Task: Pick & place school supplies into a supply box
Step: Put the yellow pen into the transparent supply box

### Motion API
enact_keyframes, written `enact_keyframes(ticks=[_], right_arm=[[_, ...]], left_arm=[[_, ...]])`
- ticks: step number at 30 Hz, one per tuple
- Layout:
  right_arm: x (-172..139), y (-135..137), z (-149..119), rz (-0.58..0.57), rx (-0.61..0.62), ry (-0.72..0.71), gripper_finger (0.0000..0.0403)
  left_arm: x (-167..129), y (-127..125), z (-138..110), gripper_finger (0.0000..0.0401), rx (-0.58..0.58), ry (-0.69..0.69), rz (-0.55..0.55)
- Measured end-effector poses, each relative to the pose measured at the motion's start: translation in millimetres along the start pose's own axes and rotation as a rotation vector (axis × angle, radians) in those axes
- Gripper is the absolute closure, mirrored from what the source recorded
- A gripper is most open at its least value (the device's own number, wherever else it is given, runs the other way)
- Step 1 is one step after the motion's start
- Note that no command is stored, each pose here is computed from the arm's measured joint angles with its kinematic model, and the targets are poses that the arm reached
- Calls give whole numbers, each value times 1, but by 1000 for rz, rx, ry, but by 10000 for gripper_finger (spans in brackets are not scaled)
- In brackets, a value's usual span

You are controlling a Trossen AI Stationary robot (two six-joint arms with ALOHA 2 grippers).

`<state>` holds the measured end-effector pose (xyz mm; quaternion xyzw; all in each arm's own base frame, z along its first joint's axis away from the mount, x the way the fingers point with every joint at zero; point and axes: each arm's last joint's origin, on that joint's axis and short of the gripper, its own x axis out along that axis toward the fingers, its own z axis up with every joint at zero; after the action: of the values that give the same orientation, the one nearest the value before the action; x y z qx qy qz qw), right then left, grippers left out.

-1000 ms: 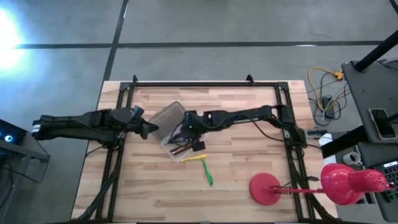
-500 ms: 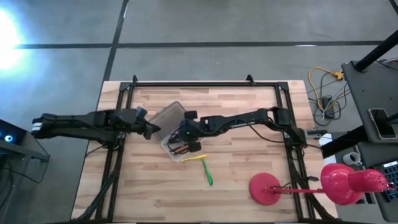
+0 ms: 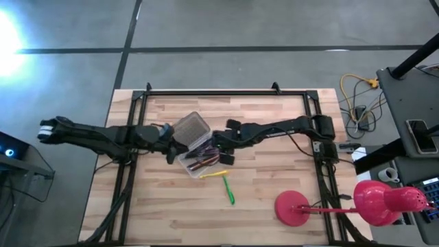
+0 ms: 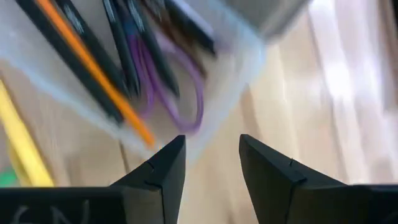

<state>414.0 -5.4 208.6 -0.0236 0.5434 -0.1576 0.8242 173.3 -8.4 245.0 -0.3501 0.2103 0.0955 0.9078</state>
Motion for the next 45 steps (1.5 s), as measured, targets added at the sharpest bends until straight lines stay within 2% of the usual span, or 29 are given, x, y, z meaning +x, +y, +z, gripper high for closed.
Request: enact_keyframes(ticks=[5,10,15,20,25,30,35,41,45], right_arm=[[-18,8,-43,13,151,23,259],[-45,27,-80,64,287,-11,259],[-58,56,-102,113,318,-16,259],[-58,75,-121,80,392,-13,259],[-58,87,-138,70,454,4,259],[-62,98,-146,85,476,6,259],[-66,106,-153,99,498,2,259],[-67,111,-159,90,505,-8,259],[-66,111,-160,86,499,-10,259]], left_arm=[[26,-13,-11,328,55,48,-45],[53,-32,-21,329,255,128,-50],[90,-49,-26,337,500,197,-2],[130,-65,-31,338,576,323,63],[159,-92,-39,338,730,391,38],[187,-92,-52,338,751,496,100],[199,-87,-61,326,743,575,167],[196,-99,-47,277,745,496,178],[197,-92,-46,248,751,503,231]])
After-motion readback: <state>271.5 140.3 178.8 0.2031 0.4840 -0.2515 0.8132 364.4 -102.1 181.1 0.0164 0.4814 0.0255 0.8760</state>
